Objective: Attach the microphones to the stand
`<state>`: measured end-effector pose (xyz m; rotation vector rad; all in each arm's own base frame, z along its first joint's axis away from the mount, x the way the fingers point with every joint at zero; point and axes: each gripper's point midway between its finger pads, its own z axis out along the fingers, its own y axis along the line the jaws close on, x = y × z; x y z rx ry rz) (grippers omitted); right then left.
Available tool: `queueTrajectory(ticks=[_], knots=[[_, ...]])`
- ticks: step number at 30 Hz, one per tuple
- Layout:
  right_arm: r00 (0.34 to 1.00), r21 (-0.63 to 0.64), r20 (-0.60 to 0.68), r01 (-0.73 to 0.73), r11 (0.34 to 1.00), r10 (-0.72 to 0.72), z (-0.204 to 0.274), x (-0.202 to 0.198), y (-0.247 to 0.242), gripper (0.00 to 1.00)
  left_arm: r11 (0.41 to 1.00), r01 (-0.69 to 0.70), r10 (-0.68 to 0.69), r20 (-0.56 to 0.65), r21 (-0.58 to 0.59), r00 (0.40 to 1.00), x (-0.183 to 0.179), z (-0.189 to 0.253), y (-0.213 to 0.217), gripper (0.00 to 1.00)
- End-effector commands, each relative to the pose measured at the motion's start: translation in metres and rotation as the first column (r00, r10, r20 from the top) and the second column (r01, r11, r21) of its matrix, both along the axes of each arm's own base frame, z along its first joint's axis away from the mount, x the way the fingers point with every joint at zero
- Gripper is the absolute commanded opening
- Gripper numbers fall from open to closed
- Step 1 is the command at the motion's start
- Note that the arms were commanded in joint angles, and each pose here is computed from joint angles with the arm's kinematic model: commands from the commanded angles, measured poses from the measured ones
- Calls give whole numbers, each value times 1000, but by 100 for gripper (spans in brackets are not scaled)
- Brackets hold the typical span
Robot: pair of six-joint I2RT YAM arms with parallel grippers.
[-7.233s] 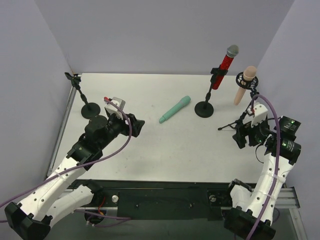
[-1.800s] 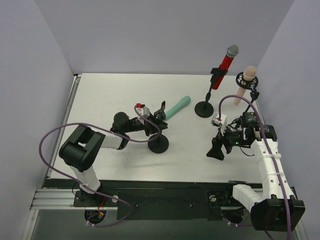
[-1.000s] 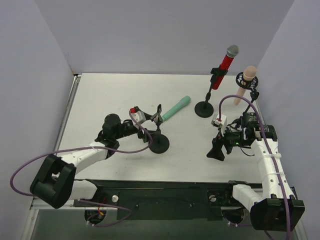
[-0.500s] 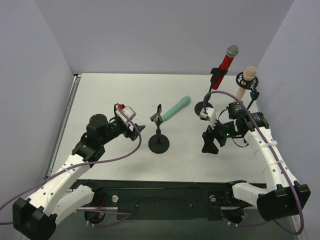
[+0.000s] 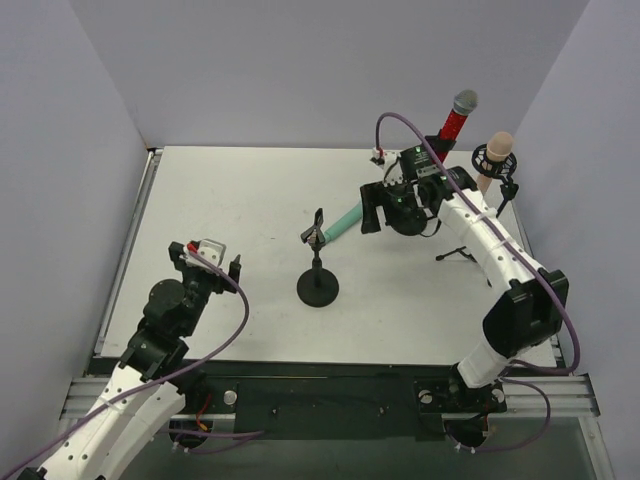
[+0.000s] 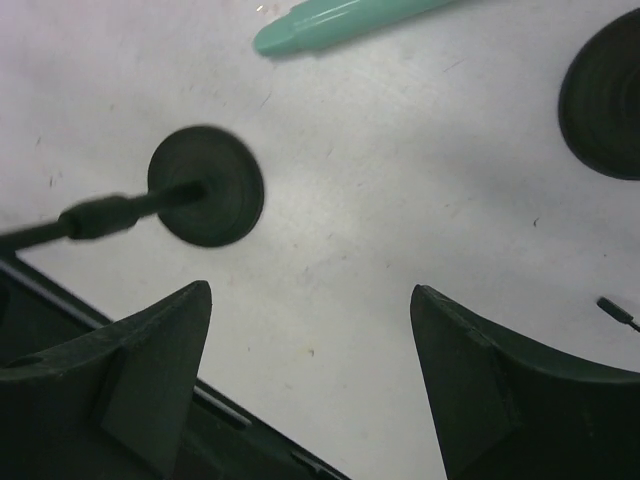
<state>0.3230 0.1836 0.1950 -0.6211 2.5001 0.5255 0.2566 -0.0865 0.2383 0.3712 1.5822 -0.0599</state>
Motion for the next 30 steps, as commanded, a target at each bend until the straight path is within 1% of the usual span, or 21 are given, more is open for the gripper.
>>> queueTrajectory(ticks=[1,2,3,4,5,6,7,8,9,10,11,12,14,16,17,20,21,24,26,27,30], knots=[[932,-36,35,361,932,-360,4,48,1,75,995,-97,98,64,-19,993,3,14,18,95],[903,-47,63,427,903,-424,6,59,-2,76,996,-85,85,61,-13,994,4,14,16,95],[898,-63,54,439,896,-436,-1,62,3,76,997,-74,75,56,-10,996,5,13,13,95],[872,-75,59,488,869,-485,-6,72,4,78,998,-68,68,51,-7,996,5,12,12,95],[844,-111,106,535,838,-525,-9,79,-2,78,998,-63,63,48,-1,997,6,11,11,95],[829,-113,111,559,822,-548,-12,86,0,80,998,-62,62,48,0,997,6,11,10,95],[807,-125,153,589,799,-571,-9,93,-2,81,998,-60,60,48,5,997,6,9,10,95],[787,-142,147,616,775,-599,-19,98,1,83,998,-59,58,53,5,997,5,10,11,95],[773,-146,170,633,760,-611,-17,104,0,84,998,-57,58,80,-11,995,6,17,10,95],[758,-171,168,652,739,-630,-28,107,1,85,998,-56,56,85,-12,995,6,18,10,95],[735,-169,198,677,716,-648,-23,113,0,86,999,-53,53,82,-10,995,6,17,9,95],[729,-192,194,685,703,-657,-35,116,1,87,999,-51,52,84,-9,995,6,17,9,95],[703,-202,204,711,674,-681,-42,123,1,88,999,-42,42,83,-3,996,6,17,7,95],[693,-212,200,721,660,-693,-52,130,5,88,999,-33,33,82,-2,996,6,16,5,95],[674,-204,207,739,642,-709,-52,135,5,88,1000,-31,31,83,-1,996,6,17,5,95],[668,-238,189,742,627,-720,-74,141,10,88,1000,-30,30,84,0,996,6,17,5,95],[659,-222,187,750,622,-728,-73,145,14,88,1000,-27,27,84,2,996,6,16,5,95],[659,-243,170,749,617,-733,-90,149,21,87,1000,-24,23,85,3,996,6,16,4,95],[663,-247,164,744,621,-730,-97,152,27,86,1000,-21,20,87,5,996,6,16,4,95],[660,-240,157,747,620,-735,-98,153,30,84,1000,-18,17,83,8,996,6,15,3,95],[671,-245,108,733,634,-734,-113,151,42,81,1000,-15,14,85,9,996,6,15,3,95]])
